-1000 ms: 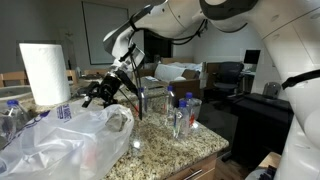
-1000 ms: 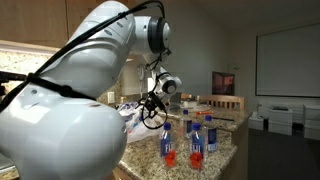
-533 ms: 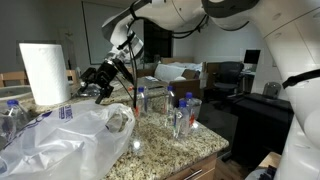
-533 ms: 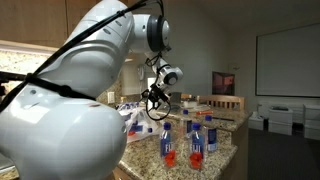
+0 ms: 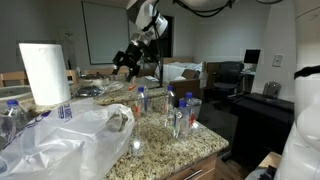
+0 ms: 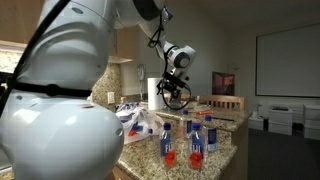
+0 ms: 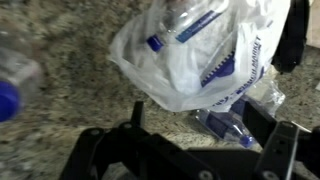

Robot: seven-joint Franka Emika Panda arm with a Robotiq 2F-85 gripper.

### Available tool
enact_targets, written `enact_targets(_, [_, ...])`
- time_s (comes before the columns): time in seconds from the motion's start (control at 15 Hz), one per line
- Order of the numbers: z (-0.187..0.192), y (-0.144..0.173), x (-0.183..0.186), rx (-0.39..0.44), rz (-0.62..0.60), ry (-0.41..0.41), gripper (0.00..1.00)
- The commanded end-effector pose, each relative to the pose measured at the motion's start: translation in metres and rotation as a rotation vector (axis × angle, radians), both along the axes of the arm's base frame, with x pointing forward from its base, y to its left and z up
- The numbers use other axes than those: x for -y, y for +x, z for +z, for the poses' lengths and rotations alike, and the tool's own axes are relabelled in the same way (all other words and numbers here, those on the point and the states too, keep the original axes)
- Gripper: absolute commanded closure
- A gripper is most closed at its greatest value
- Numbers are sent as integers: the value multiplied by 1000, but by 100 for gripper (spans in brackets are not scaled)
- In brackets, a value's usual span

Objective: Put the bottles into the plastic bag.

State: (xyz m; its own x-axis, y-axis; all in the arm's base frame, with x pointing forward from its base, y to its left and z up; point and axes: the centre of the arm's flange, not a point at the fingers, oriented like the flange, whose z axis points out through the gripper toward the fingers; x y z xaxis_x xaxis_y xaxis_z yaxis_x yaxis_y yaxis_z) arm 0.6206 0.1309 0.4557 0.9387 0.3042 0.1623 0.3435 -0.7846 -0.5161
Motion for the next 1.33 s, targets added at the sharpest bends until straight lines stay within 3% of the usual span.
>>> enact_targets(0.0, [11, -45, 59, 30, -72, -182, 0])
enact_targets(0.2, [-1, -50, 79, 24, -87, -319, 0])
enact_targets(0.47, [-28, -41, 65, 70, -112, -440, 0])
enact_targets(1.0, [-57, -5, 38, 157, -179, -568, 0])
enact_targets(1.27, [-65, 12, 34, 165, -207, -590, 0])
